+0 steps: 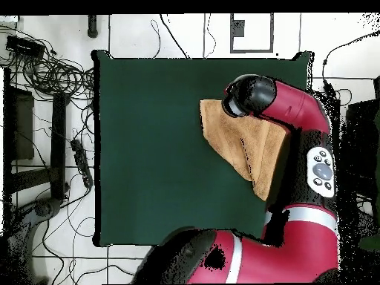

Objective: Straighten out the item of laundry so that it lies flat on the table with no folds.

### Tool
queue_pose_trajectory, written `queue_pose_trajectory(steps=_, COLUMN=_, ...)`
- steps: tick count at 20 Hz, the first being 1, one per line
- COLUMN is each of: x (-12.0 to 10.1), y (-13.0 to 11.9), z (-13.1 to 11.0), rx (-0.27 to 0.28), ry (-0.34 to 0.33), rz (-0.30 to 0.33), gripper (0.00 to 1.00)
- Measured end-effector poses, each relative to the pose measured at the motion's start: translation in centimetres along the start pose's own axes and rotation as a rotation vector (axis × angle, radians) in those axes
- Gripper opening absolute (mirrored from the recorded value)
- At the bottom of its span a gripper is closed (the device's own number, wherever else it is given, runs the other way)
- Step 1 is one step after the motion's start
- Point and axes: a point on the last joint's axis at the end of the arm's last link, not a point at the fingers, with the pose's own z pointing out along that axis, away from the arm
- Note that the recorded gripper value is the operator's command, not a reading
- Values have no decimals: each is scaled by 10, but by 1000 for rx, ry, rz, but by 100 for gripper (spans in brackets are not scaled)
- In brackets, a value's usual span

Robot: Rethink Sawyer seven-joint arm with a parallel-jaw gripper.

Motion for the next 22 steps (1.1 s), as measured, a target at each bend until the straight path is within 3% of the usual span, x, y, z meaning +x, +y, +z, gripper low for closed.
queue_pose_trajectory(steps=5, x=-18, y=-27, z=15, rx=-10, ry=10, rz=26, gripper=100)
queue_pose_trajectory(steps=10, x=-22, y=-40, z=28, rx=10, ry=7, rz=8, gripper=100)
queue_pose_trajectory(steps=16, x=-8, y=-22, z=36, rx=39, ry=-4, rz=-60, gripper=100)
queue_pose_trajectory(steps=22, x=8, y=4, z=36, rx=59, ry=28, rz=-100, gripper=100)
